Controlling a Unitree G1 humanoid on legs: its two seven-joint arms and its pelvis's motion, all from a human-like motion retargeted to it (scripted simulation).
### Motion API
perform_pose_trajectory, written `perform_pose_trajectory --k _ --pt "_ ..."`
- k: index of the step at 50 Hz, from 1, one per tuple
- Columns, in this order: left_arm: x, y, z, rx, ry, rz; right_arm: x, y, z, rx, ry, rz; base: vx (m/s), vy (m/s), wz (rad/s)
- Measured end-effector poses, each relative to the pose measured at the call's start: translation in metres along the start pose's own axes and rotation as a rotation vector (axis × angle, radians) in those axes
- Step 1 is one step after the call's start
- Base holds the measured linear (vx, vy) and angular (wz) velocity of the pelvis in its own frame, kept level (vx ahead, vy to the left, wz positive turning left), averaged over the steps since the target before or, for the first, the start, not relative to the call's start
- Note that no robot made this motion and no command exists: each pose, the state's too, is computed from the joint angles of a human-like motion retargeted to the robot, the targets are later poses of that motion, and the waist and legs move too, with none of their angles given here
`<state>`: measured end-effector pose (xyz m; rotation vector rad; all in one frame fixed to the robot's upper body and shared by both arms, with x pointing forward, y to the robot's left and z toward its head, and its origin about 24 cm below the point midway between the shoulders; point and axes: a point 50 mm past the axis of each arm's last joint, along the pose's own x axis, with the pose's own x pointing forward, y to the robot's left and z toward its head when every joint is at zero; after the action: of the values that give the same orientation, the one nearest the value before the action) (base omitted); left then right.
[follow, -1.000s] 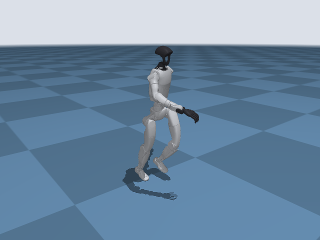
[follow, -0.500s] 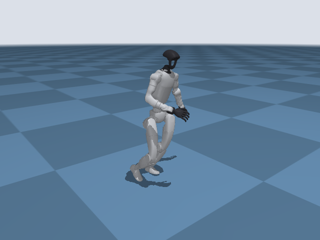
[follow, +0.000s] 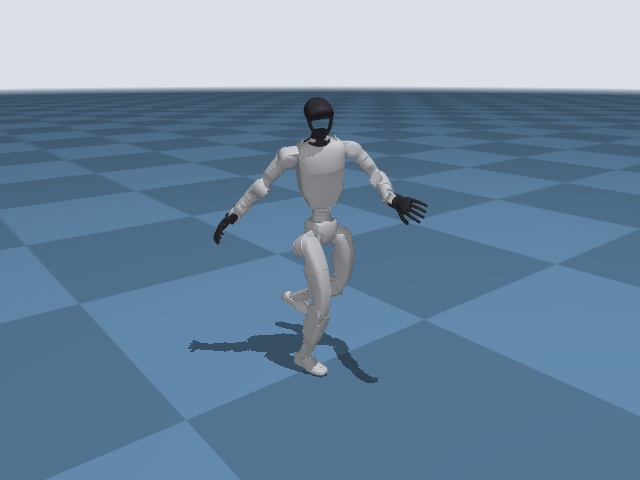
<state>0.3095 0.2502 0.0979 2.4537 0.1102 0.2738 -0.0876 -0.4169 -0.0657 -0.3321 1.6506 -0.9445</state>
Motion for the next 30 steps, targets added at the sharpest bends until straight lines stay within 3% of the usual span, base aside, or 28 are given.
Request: perform_pose_trajectory --k 3,5,8,11,15,18,20,22,23,25,27,30 --pt "-0.144 -0.146 0.055 0.274 -0.515 -0.616 -0.044 0.088 0.123 0.022 -0.407 0.234 1.18 -0.03 -2.03" --pt "-0.264 -0.201 0.048 0.459 -0.838 -0.994 -0.099 0.148 0.18 -0.152 -0.688 0.338 1.24 0.12 -2.04" --pt "-0.404 -0.227 -0.045 0.657 -0.885 -1.572 -0.195 0.202 0.238 -0.526 -1.153 0.262 1.29 0.24 -1.57" --pt "-0.476 -0.204 -0.167 0.65 -0.494 -1.988 -0.3 0.204 0.285 -0.625 -1.623 0.13 1.38 0.34 -1.37" --pt "-0.497 -0.158 -0.277 0.493 0.007 -2.143 -0.456 0.145 0.298 -0.361 -2.292 0.013 1.39 0.28 -1.63" --pt "-0.513 -0.13 -0.308 0.533 0.082 -2.18 -0.557 0.076 0.244 0.006 -2.836 -0.143 1.26 0.8 -0.29" --pt "-0.527 -0.123 -0.302 0.491 0.087 -2.195 -0.593 0.042 0.185 0.315 -3.162 -0.095 1.27 0.87 1.55" --pt "-0.538 -0.122 -0.29 0.387 0.135 -2.205 -0.598 0.03 0.132 0.487 -3.39 0.178 1.23 0.6 2.2" --pt "-0.54 -0.125 -0.282 0.343 0.133 -2.222 -0.593 0.033 0.112 0.443 -3.481 0.317 1.16 0.46 1.8" --pt "-0.519 -0.15 -0.262 0.342 0.019 -2.251 -0.576 0.051 0.093 0.121 -3.566 0.396 1.04 0.38 1.3" --pt "-0.459 -0.195 -0.234 0.385 -0.047 -2.099 -0.553 0.073 0.11 -0.177 -3.382 0.383 0.94 0.3 1.43" --pt "-0.335 -0.245 -0.154 0.364 -0.137 -1.745 -0.48 0.129 0.167 -0.53 -2.814 0.323 1.0 0.22 1.3"
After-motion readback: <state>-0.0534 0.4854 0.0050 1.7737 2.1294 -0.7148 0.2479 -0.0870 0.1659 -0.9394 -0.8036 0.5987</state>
